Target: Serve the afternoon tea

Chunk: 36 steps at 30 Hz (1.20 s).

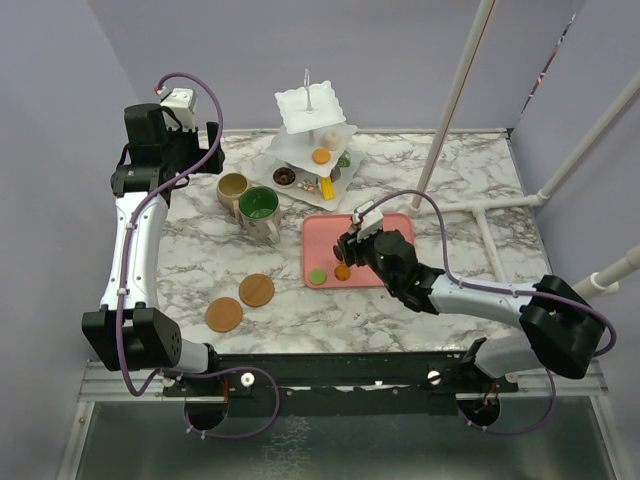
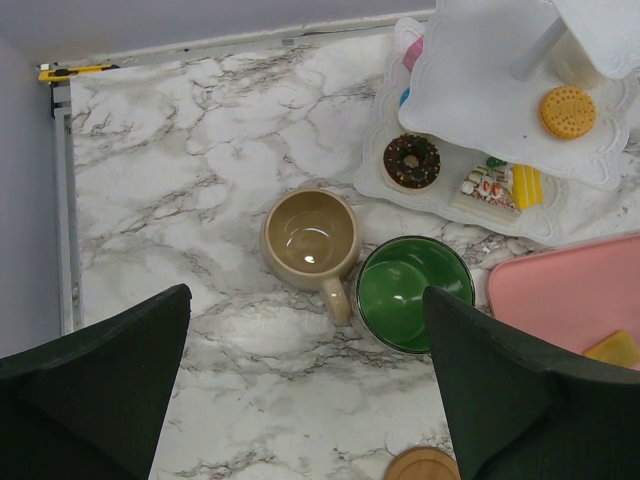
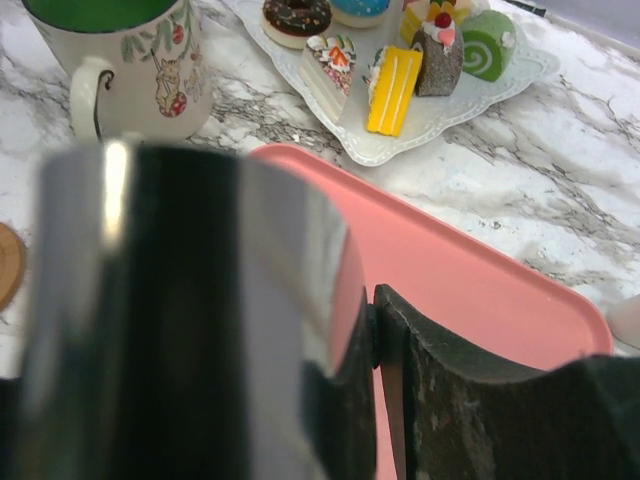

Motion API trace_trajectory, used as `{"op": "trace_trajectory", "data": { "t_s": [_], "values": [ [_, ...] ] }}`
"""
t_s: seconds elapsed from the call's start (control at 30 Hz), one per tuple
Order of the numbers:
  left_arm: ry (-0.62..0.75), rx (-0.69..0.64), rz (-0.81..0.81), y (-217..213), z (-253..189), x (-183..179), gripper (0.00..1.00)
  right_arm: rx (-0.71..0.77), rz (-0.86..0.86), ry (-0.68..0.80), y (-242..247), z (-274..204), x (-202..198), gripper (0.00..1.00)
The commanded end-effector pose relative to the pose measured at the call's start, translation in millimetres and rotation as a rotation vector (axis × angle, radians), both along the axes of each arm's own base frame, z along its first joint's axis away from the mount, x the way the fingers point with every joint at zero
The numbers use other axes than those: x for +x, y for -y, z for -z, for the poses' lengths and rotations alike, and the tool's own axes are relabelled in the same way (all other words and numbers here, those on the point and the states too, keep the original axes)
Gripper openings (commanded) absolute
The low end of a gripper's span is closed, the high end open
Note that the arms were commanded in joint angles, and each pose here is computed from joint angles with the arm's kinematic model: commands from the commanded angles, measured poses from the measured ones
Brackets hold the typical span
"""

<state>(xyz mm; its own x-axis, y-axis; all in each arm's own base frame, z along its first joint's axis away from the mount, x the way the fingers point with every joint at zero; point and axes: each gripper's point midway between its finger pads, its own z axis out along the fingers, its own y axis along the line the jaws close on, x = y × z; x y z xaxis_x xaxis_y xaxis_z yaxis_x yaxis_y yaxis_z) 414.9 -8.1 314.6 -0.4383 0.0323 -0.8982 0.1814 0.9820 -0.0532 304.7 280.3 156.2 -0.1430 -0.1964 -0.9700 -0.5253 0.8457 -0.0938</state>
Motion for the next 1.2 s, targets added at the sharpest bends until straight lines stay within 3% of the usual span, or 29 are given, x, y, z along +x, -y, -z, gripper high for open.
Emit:
{"op": "trace_trajectory", "data": {
  "t_s": [0.0,0.57,0.93,1.17],
  "values": [
    [0.042,-0.011,0.007,1,-17,-4,0.99,0.035,0.053,0.003,2,10,5,0.59],
    [0.04,-0.004,0.004,0,-15,-2,0.99,0.021,0.049,-0.049,-2,34,4,0.64],
    [0.044,0.004,0.002,-1,-16,-2,0.99,-0.003,0.072,-0.039,-10,35,15,0.47],
    [0.047,0.01,0.001,-2,-17,-1,0.99,0.047,0.087,0.037,-14,-4,24,0.37]
  ]
}}
